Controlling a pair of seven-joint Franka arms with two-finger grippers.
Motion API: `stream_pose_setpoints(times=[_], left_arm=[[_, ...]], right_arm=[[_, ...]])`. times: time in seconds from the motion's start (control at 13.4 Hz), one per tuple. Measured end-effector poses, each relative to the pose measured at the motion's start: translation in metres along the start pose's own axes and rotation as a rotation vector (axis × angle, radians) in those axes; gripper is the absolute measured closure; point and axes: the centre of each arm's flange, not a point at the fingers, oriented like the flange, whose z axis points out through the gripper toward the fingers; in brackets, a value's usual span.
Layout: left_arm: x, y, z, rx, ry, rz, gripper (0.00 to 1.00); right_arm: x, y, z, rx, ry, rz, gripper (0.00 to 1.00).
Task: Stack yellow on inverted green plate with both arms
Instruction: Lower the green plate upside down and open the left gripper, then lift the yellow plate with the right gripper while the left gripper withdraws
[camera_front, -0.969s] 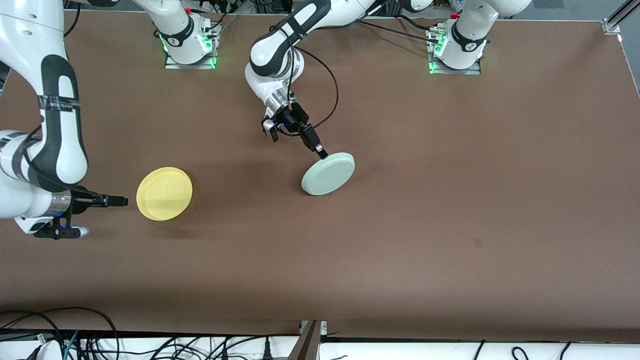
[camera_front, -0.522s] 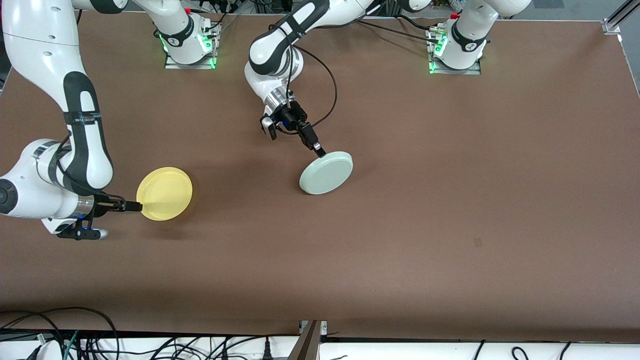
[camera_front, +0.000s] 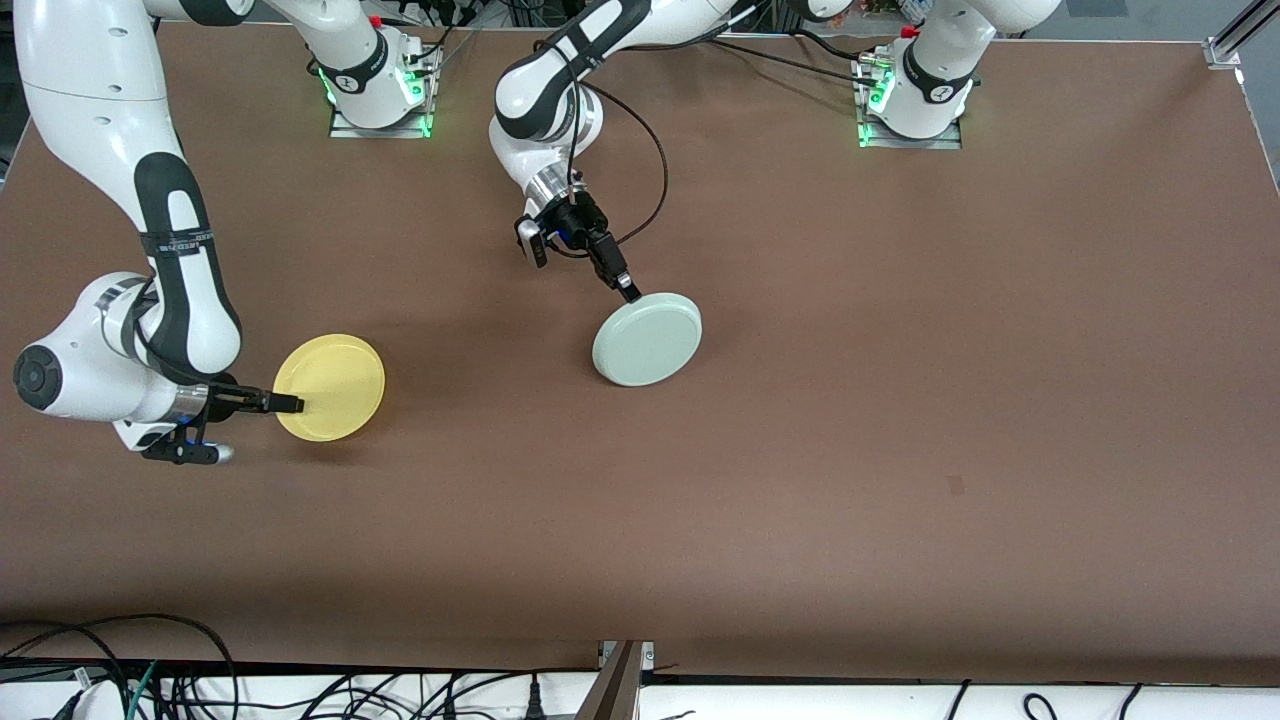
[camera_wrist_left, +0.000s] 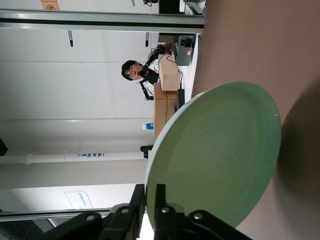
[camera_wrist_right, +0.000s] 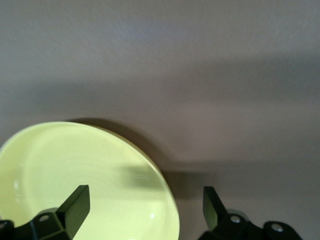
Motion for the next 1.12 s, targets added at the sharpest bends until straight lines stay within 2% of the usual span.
stream_pose_setpoints(times=[0.3, 0.45, 0.6, 0.82, 1.12], left_arm=[[-0.007, 0.014, -0.024, -0.048, 0.023, -0.042, 0.42], [-0.016, 0.026, -0.045, -0.113, 0.009, -0.129, 0.19], [-0.021, 0.031, -0.055, -0.173, -0.032, -0.246, 0.01], [-0.008, 0.028, -0.068, -0.314, -0.029, -0.425, 0.0], [0.019, 0.008, -0.069, -0.517, -0.04, -0.65, 0.0]], right_arm=[[-0.016, 0.02, 0.007, 0.014, -0.013, -0.003, 0.0], [-0.023, 0.022, 0.002, 0.022, -0.014, 0.0, 0.0], [-0.029, 0.022, 0.002, 0.027, -0.019, -0.01, 0.0], [-0.032, 0.023, 0.005, 0.026, -0.02, -0.013, 0.04], [-0.033, 0.024, 0.007, 0.025, -0.021, -0.011, 0.5]])
